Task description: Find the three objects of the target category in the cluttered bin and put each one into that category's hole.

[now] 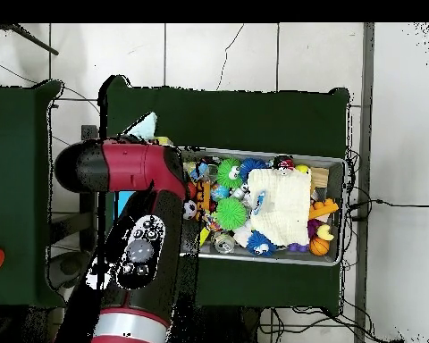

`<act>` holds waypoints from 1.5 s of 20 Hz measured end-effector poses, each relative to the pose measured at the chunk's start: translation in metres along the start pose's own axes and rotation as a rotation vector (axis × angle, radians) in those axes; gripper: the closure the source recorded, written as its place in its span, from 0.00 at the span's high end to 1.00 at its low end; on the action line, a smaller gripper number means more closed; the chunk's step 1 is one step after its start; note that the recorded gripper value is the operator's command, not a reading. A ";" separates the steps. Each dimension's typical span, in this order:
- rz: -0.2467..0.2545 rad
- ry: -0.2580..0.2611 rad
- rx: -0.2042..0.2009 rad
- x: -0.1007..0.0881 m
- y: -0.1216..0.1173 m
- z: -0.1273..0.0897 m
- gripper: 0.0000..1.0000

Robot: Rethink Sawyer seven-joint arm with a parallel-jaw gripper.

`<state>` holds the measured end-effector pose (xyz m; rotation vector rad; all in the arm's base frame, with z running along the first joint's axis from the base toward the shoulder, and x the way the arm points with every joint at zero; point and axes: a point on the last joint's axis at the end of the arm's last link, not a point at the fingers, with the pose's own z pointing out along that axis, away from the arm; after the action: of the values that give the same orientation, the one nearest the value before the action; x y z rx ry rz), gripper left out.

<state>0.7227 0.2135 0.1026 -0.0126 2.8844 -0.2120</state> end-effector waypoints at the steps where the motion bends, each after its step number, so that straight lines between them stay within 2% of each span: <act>1: 0.001 0.000 0.000 0.000 0.000 -0.001 0.00; 10: 0.020 0.011 -0.007 0.006 -0.004 -0.011 0.00; 19: 0.065 0.024 -0.024 0.013 -0.023 -0.031 0.00; 30: 0.079 0.037 -0.030 0.025 -0.028 -0.047 0.00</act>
<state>0.6863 0.1917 0.1454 0.1005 2.9179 -0.1558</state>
